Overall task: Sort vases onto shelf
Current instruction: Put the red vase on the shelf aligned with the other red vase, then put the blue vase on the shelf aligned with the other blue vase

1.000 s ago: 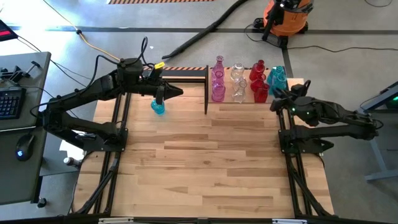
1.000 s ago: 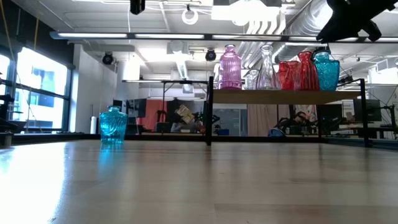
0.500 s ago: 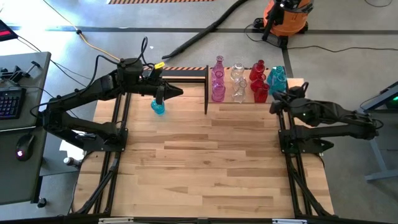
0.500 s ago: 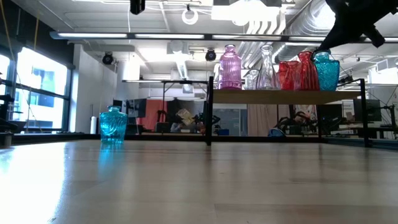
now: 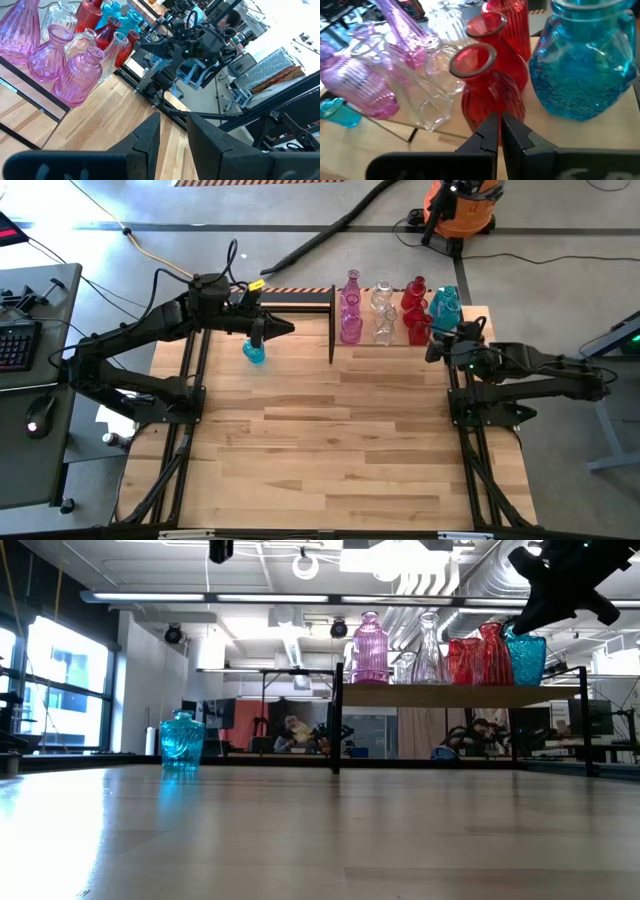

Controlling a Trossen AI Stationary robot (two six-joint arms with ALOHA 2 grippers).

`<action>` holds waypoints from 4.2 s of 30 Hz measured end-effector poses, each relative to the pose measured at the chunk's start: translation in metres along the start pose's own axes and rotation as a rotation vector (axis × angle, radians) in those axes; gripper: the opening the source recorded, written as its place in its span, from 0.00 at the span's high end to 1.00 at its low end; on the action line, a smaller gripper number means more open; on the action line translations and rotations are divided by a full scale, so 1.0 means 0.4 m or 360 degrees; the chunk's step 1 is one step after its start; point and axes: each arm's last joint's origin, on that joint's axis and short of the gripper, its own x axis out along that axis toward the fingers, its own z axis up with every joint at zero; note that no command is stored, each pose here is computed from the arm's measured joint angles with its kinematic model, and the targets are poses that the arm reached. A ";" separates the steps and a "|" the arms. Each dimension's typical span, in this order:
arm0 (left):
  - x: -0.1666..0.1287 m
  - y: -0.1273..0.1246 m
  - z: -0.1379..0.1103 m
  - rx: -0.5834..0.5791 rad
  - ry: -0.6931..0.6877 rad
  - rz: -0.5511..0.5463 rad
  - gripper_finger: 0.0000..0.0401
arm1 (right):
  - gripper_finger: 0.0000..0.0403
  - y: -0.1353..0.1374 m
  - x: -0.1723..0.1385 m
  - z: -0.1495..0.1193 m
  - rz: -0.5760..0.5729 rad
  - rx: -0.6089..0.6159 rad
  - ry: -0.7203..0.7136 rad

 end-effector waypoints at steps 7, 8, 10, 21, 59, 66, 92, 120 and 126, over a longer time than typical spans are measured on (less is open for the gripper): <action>0.000 0.000 0.000 0.0000 -0.0001 0.0000 0.78 | 1.00 0.011 0.015 -0.008 -0.0096 0.0001 -0.0027; 0.000 0.000 0.000 0.0000 0.0000 0.0000 0.78 | 1.00 0.013 0.017 -0.009 -0.0103 0.0002 -0.0024; 0.000 0.000 0.000 0.0000 0.0000 0.0000 0.78 | 1.00 0.016 0.023 -0.010 -0.0124 0.0006 -0.0020; 0.000 0.000 0.000 0.0000 0.0000 -0.0001 0.78 | 1.00 0.030 0.048 -0.010 -0.0187 0.0020 -0.0006; 0.000 0.000 0.000 0.0000 -0.0001 0.0000 0.78 | 1.00 -0.014 -0.026 0.038 0.0227 -0.0100 -0.0090; 0.000 0.000 0.000 0.0000 0.0000 0.0000 0.78 | 1.00 -0.071 -0.094 0.062 0.0521 -0.0158 -0.0268; 0.000 0.000 -0.001 -0.0002 0.0008 0.0002 0.78 | 1.00 -0.137 -0.089 -0.042 0.1314 -0.0620 -0.0309; 0.000 0.000 -0.001 -0.0001 0.0008 -0.0002 0.78 | 0.58 -0.089 -0.021 -0.127 0.1618 -0.0484 -0.0143; 0.000 0.000 -0.001 -0.0001 0.0008 -0.0002 0.78 | 0.29 -0.086 0.007 -0.162 0.1575 -0.0373 -0.0011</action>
